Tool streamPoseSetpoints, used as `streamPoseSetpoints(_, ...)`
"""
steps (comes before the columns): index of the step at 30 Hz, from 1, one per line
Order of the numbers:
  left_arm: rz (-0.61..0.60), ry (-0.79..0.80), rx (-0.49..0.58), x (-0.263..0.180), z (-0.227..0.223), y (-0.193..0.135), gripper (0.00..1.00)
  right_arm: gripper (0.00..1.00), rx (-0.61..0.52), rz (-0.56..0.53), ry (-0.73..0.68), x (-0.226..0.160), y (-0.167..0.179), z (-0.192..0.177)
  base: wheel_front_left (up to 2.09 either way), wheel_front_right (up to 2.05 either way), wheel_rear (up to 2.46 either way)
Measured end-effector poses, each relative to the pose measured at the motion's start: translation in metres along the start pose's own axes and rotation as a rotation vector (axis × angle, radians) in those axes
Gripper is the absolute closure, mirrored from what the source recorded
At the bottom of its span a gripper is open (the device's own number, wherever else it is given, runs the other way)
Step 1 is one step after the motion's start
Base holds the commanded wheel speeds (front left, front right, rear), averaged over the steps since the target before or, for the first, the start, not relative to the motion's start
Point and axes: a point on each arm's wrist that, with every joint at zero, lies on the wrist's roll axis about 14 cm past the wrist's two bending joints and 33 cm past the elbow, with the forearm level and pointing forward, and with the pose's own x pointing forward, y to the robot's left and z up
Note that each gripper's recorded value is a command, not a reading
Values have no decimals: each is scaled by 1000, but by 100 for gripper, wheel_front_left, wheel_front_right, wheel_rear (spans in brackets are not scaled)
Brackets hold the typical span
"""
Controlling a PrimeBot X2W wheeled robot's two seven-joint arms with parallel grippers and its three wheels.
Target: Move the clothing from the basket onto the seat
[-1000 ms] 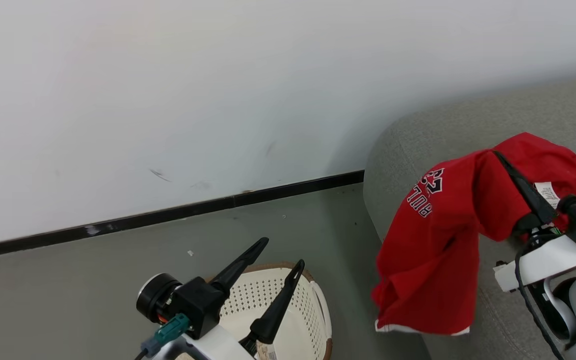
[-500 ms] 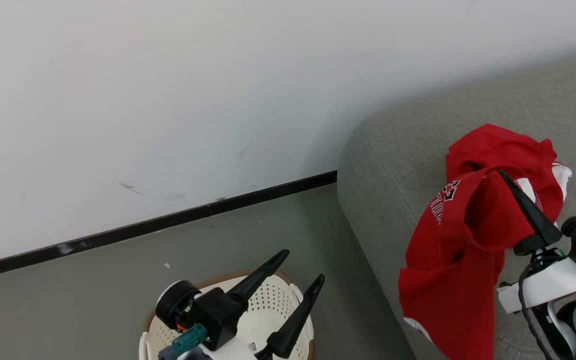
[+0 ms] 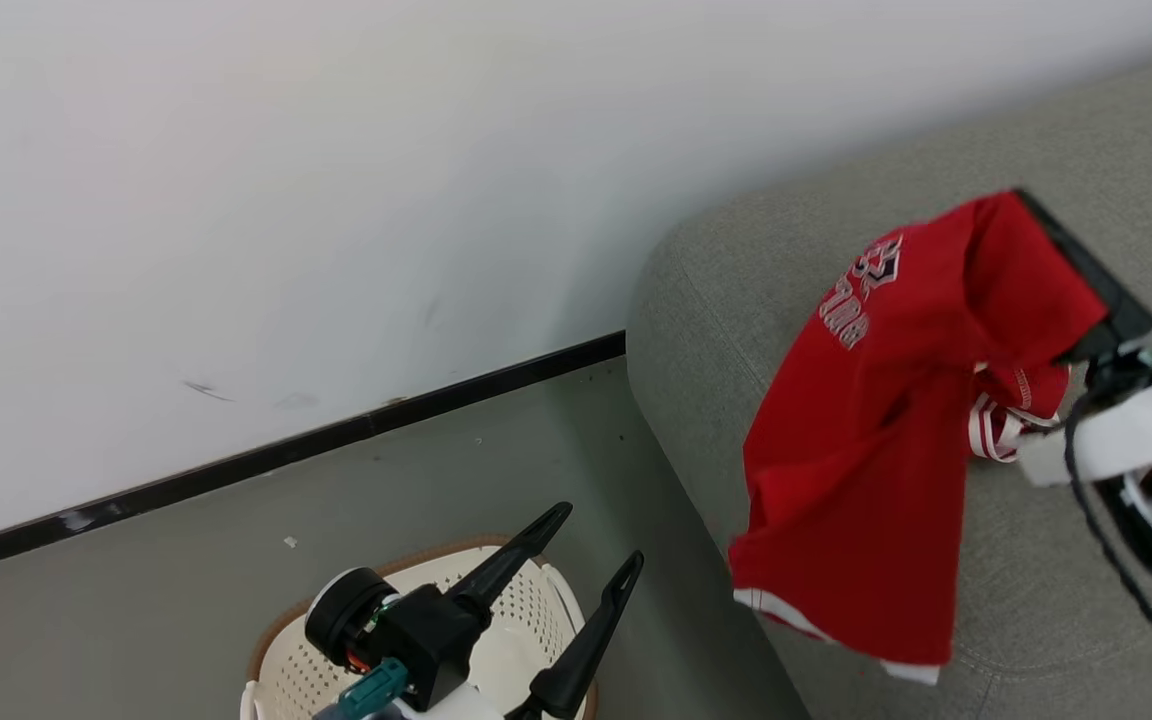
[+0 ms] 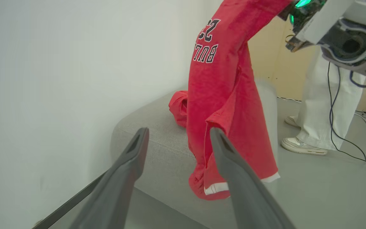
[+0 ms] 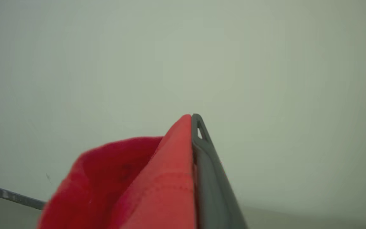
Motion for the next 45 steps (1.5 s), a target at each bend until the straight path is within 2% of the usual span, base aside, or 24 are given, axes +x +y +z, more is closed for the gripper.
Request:
streamPoseSetpoints(6, 13, -14, -9, 3, 2, 5, 0, 100, -66, -50, -110, 43, -41, 43, 0, 0, 0)
streamPoseSetpoints(12, 30, -22, -1, 4, 2, 13, 0, 100, -98, -189, -155, 74, -106, 73, 0, 0, 0)
streamPoseSetpoints(16, 43, -23, 2, 4, 3, 20, 0, 100, -159, -254, -115, 85, -143, 77, 0, 0, 0)
streamPoseSetpoints(20, 60, -25, 8, 4, 4, 27, 0, 100, -162, -344, -79, 91, -179, 74, 0, 0, 0)
streamPoseSetpoints(25, 70, -26, 11, 5, 5, 36, 0, 100, -180, -408, 76, 89, -205, 29, 0, 0, 0)
streamPoseSetpoints(33, 90, -6, 15, 7, 1, 52, 0, 100, -176, -359, 252, 101, -182, -50, 0, 0, 0)
streamPoseSetpoints(37, 100, 3, 12, 8, -1, 60, 0, 100, -172, -272, 345, 104, -146, -98, 0, 0, 0)
streamPoseSetpoints(41, 118, 16, 10, 8, -6, 70, 0, 100, -184, -175, 466, 91, -108, -152, 0, 0, 0)
streamPoseSetpoints(45, 139, 33, -2, 6, -14, 80, 0, 100, -139, -131, 552, 75, -79, -193, 0, 0, 0)
